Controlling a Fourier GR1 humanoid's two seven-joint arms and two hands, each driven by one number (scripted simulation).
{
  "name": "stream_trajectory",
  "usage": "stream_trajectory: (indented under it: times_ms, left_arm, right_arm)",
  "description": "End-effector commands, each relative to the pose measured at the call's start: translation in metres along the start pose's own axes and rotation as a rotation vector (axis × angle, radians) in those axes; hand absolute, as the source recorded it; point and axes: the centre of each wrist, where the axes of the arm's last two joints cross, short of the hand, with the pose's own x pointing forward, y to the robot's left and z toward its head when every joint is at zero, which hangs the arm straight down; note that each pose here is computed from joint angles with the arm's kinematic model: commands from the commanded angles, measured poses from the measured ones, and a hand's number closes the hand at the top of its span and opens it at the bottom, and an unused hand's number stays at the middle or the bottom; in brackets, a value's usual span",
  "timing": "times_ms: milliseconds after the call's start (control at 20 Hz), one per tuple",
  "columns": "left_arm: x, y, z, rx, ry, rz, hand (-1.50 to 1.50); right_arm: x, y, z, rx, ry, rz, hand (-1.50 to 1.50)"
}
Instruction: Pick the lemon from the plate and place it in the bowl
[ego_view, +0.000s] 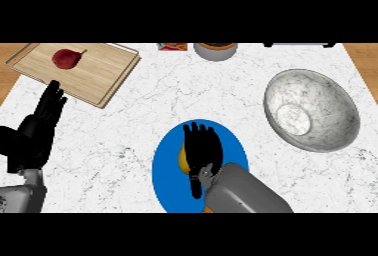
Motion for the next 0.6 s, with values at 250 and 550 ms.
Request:
stream_trajectory:
  times_ms: [250,550]
  left_arm:
    - [-0.007,-0.001,0.008,-0.007,0.004,0.001,0.0]
    - [-0.002,-0.017,-0.005,-0.024,-0.01,0.006,0.0]
  right_arm:
    - [-0.004,0.003,-0.027,0.013,0.074,-0.017,-1.5]
    - [-0.009,0.037,-0.041,0.047,-0.022,-0.036,1.5]
